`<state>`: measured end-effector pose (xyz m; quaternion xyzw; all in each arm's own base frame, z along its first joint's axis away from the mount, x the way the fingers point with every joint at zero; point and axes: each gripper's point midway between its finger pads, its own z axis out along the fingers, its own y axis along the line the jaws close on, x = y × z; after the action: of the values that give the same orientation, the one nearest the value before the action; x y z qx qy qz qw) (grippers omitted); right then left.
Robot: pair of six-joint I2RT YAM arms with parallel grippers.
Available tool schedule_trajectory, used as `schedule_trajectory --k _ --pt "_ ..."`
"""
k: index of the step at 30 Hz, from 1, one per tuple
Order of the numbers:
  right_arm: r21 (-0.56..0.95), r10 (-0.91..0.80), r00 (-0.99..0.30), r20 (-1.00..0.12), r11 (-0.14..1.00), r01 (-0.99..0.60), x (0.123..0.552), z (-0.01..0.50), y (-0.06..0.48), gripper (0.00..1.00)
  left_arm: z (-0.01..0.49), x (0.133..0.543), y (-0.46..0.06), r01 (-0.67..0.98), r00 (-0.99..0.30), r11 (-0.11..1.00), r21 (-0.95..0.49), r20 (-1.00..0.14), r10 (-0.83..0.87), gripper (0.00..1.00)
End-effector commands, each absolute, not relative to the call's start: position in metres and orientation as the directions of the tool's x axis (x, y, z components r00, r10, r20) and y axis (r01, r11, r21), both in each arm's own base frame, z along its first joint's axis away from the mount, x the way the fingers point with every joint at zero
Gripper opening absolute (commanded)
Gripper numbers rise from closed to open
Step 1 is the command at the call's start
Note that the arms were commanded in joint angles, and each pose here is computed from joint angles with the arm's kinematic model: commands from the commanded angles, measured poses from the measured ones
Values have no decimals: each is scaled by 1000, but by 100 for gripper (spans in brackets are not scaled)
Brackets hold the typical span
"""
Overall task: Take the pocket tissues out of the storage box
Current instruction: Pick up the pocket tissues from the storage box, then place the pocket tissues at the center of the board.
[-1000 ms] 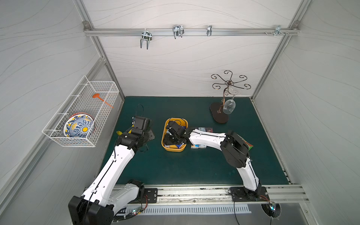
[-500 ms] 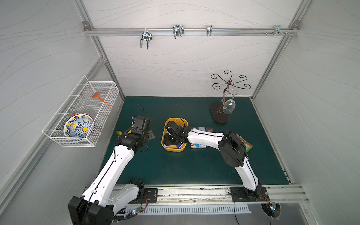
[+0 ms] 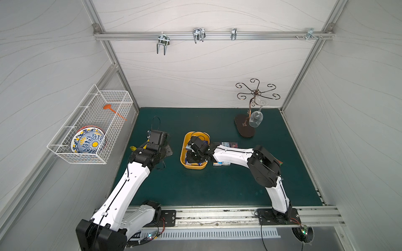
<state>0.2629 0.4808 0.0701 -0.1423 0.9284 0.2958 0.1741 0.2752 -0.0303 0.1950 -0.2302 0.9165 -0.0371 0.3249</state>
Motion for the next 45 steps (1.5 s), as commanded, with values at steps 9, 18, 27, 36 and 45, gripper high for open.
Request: schedule_trajectory --k 9,18,27,36,45 --pt "578 -42 -851 -524 716 -391 275 155 450 22 217 282 -29 -386 -640 887 -252 -620 -455 46" --pt "416 -59 -827 -559 843 -341 272 164 318 22 221 283 -30 -379 -634 888 -259 -626 -453 46" --pt "221 -51 -864 -500 958 -185 251 129 180 24 224 291 -35 -373 -626 882 -286 -625 -467 46" --pt "105 -82 -915 -395 985 -134 244 80 150 27 229 293 -39 -365 -619 876 -316 -621 -481 46" --pt "97 -113 -937 -331 983 -153 248 54 164 34 227 291 -38 -368 -619 876 -311 -621 -480 46"
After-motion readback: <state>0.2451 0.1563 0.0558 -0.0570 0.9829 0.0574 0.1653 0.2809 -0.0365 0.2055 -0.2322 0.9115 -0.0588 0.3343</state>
